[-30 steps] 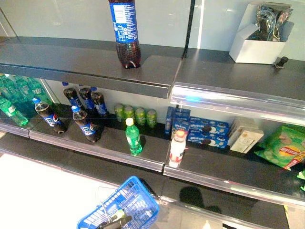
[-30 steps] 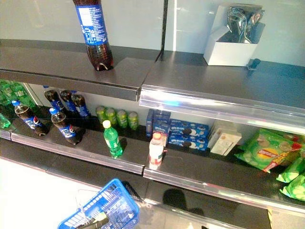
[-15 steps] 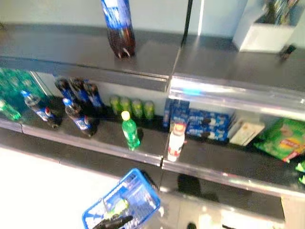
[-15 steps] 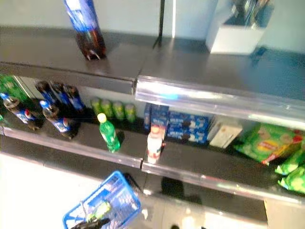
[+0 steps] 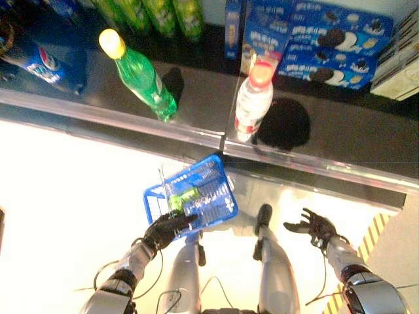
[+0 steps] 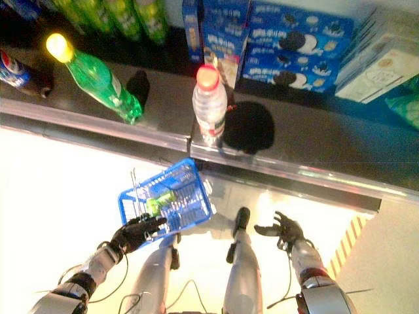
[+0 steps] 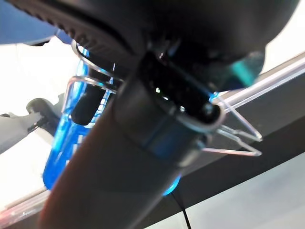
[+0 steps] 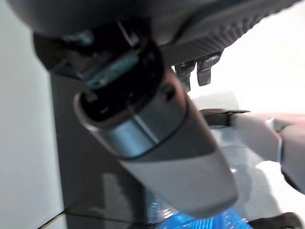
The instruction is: Pick up the drink and place into the basket.
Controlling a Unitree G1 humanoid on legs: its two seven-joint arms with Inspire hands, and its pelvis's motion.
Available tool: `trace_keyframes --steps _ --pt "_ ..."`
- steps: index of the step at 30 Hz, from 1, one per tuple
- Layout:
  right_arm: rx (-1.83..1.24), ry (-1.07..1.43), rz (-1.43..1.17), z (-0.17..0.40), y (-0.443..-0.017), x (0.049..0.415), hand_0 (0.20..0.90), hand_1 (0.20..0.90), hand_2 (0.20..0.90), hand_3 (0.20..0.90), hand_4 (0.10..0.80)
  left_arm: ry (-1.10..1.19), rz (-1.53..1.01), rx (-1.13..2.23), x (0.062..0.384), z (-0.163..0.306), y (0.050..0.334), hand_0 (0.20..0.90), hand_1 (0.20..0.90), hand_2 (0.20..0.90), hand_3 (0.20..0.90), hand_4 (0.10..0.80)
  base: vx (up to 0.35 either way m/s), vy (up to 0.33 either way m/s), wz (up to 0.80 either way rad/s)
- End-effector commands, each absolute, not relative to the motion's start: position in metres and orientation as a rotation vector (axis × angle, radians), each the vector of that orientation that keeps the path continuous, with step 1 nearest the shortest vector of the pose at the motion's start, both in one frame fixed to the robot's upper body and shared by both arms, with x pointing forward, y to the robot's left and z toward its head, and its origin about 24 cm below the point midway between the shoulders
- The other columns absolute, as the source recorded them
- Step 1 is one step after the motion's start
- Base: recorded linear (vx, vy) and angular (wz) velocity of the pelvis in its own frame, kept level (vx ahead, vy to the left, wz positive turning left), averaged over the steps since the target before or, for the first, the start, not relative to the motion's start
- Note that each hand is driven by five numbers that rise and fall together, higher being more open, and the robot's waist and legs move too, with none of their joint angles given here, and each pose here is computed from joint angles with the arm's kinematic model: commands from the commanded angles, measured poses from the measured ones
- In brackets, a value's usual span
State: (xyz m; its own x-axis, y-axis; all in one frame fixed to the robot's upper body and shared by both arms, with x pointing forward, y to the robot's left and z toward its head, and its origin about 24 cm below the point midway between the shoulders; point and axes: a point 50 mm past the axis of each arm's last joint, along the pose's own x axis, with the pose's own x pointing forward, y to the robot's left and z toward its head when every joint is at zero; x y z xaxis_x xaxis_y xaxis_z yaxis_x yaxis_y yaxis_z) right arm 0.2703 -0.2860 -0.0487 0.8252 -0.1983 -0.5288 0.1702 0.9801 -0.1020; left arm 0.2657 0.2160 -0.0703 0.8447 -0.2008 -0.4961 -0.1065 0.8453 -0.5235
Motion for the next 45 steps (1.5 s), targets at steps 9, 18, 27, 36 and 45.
trace_keyframes --steps 9,18,27,36,45 --pt "-0.067 0.073 -0.016 0.031 -0.249 0.307 0.900 0.900 0.900 0.900 0.800 0.509 0.025 -0.534 0.241 -0.071 0.250 0.300 0.300 0.300 0.200 0.100 -0.016 -0.014 0.04" --pt "-0.091 -0.046 0.075 0.056 -0.232 0.305 0.900 0.900 0.900 0.900 0.800 0.520 0.032 -0.540 0.228 -0.077 0.250 0.300 0.300 0.300 0.200 0.100 -0.004 0.008 0.06" --pt "-0.125 -0.001 0.042 0.049 -0.234 0.307 0.900 0.900 0.900 0.900 0.800 0.508 0.022 -0.529 0.233 -0.076 0.247 0.300 0.300 0.300 0.200 0.100 -0.016 0.005 0.00" --pt "-0.129 0.482 -0.145 -0.054 -0.273 0.251 0.900 0.900 0.900 0.900 0.800 0.641 0.065 -0.419 0.199 -0.103 0.248 0.300 0.300 0.300 0.200 0.100 0.122 -0.015 -0.02" --pt "-0.137 1.004 -0.216 -0.132 -0.277 0.143 0.900 0.900 0.900 0.900 0.800 0.907 0.123 -0.279 0.137 -0.136 0.254 0.300 0.300 0.300 0.200 0.100 0.303 0.019 0.07"
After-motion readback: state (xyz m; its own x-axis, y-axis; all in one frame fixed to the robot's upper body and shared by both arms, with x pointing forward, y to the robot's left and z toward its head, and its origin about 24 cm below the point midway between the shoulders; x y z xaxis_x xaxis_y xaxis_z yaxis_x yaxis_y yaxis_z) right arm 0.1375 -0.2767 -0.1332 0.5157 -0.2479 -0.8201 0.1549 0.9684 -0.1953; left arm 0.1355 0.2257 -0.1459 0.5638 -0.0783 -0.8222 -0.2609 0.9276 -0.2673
